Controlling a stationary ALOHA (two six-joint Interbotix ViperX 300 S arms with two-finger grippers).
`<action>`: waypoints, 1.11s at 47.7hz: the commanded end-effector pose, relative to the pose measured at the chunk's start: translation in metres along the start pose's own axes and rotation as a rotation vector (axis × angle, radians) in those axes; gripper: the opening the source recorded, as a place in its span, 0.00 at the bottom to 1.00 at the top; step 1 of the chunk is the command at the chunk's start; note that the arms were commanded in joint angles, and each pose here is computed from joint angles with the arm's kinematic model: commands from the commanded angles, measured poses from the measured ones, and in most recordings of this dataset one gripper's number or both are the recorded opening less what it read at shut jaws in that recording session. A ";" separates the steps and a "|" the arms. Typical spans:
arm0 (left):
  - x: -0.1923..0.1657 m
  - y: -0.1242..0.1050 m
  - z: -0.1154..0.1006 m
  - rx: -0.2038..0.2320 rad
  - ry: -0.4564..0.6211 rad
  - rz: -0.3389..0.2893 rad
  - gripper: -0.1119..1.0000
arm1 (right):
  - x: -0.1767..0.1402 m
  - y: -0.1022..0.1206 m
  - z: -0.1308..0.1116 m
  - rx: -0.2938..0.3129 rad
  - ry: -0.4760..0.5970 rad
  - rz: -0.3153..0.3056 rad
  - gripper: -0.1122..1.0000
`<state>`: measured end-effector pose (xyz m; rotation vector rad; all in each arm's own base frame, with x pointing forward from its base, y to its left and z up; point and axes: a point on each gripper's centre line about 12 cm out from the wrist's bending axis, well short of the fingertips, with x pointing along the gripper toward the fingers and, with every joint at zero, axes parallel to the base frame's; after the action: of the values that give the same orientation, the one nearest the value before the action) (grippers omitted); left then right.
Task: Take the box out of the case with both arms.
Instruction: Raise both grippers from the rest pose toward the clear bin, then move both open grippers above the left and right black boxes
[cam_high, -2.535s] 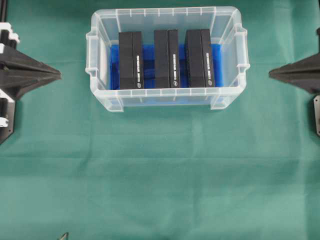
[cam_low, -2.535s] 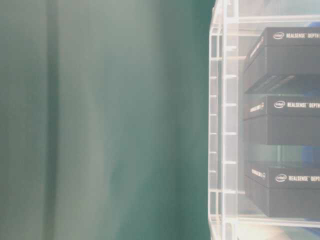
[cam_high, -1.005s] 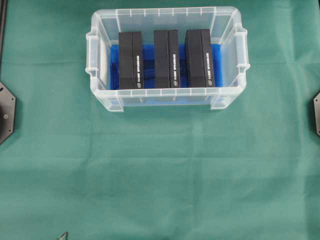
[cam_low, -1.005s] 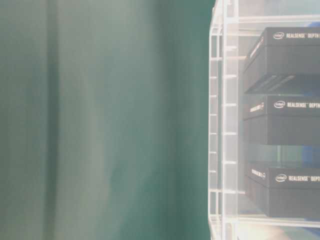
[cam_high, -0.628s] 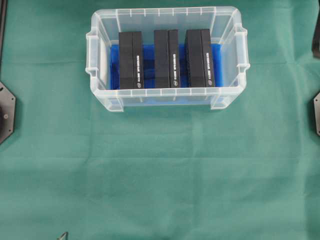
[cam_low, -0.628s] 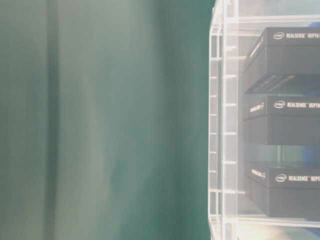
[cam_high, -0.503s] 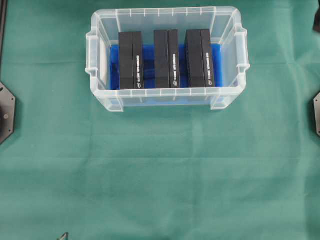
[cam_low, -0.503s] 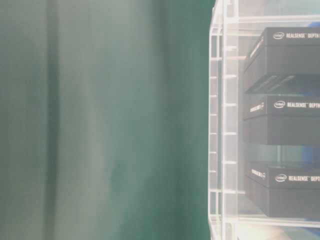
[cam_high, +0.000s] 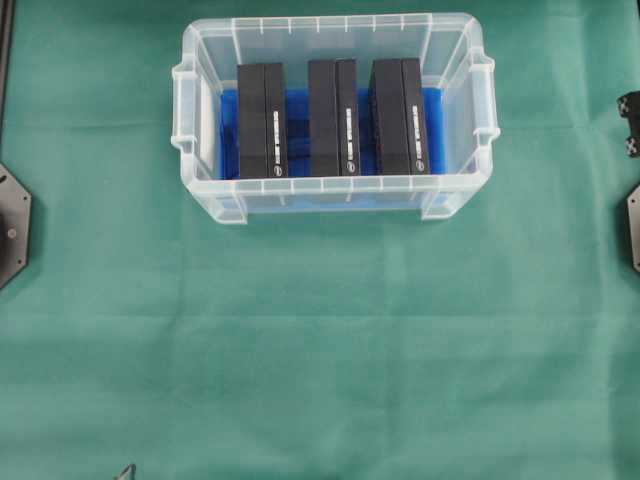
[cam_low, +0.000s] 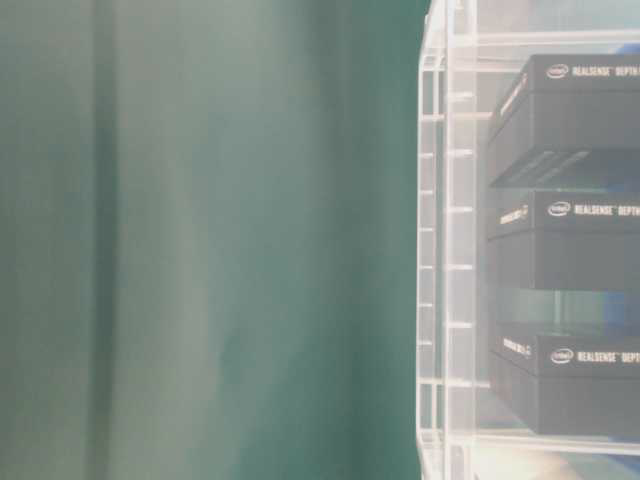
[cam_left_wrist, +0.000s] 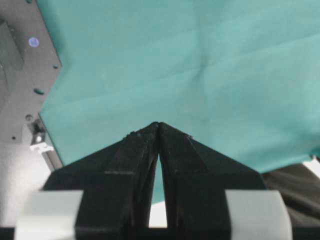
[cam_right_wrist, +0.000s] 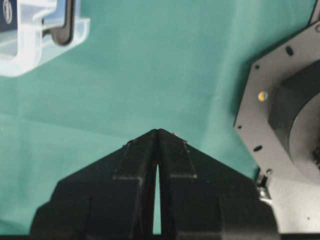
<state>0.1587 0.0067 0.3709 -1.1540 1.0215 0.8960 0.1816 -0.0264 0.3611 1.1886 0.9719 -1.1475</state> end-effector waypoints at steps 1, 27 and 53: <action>-0.005 -0.005 0.008 -0.019 -0.025 -0.009 0.11 | -0.006 0.002 0.009 0.020 -0.030 0.017 0.11; 0.003 -0.001 0.083 0.015 -0.111 0.083 0.11 | 0.006 -0.005 0.091 -0.015 -0.126 -0.031 0.11; 0.011 -0.005 0.087 0.028 -0.107 0.077 0.21 | 0.010 -0.002 0.095 -0.027 -0.141 0.003 0.12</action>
<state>0.1810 0.0905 0.3667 -1.0342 1.0113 0.9928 0.1778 -0.1206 0.3590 1.0700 0.9110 -1.2114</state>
